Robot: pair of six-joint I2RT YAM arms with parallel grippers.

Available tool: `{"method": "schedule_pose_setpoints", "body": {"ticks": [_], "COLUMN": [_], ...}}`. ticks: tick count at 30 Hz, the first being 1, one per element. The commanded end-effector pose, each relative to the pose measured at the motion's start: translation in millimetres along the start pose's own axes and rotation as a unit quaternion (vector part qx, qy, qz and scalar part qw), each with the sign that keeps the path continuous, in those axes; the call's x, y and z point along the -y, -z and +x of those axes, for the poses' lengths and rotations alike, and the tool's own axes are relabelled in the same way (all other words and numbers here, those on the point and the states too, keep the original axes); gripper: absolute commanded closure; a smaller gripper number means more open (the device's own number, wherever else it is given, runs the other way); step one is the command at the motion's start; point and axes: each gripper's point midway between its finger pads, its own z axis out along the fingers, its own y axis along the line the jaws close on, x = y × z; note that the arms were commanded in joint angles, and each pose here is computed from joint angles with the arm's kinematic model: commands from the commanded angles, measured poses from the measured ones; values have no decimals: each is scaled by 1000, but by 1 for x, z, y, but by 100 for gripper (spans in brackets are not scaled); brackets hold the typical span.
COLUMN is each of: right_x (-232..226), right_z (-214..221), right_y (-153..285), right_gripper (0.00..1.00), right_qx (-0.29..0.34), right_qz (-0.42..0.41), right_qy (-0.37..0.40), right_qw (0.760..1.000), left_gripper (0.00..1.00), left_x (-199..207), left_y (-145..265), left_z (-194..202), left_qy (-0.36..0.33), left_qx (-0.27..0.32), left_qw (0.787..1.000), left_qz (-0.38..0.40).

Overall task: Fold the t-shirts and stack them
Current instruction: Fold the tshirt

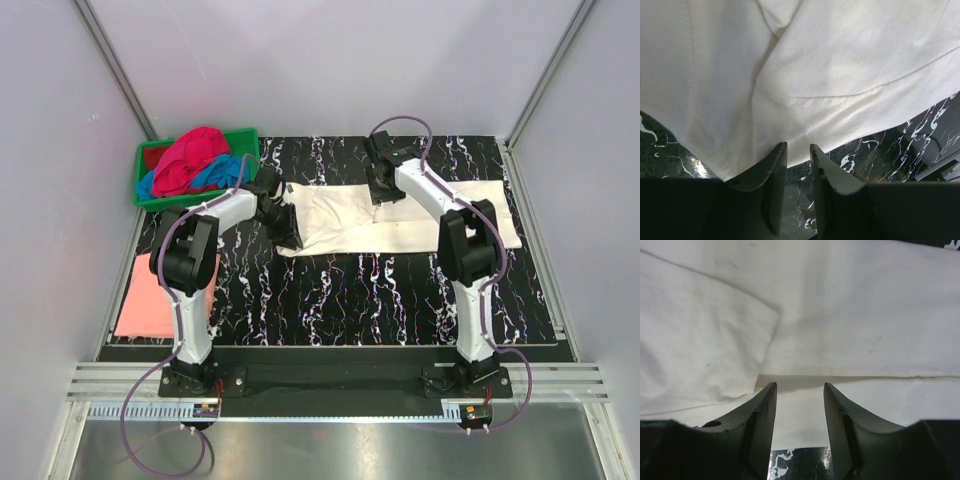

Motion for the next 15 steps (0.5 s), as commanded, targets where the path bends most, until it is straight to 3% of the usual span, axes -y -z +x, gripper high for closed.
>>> {"method": "schedule_pose_setpoints", "body": {"ticks": [1,4,8,10,15], "right_x": [12,23,22,29,78], "right_z": [-1,6,9,13,24], "right_y": [8,-3,-5,-6,-26], "right_gripper": [50,43,36,25,22], "right_qx": [5,-16,-25,-31,-70], "right_qz": [-40,-50,-74,-65,-39], "right_qy": [-48,-54,-40,-42,-126], "right_qw": [998,997,996,997,989], "left_gripper": [69,67,54,49,50], "left_x": [25,32,37,40,58], "left_y": [23,31,52,55,35], "left_z": [-17,-17,-22,-24,-38], "left_qy": [-30,-38,-59,-62,-52], "left_qx": [38,50,92,104,110], "left_qw": [999,998,994,993,993], "left_qz": [17,14,-8,-9,-8]}}
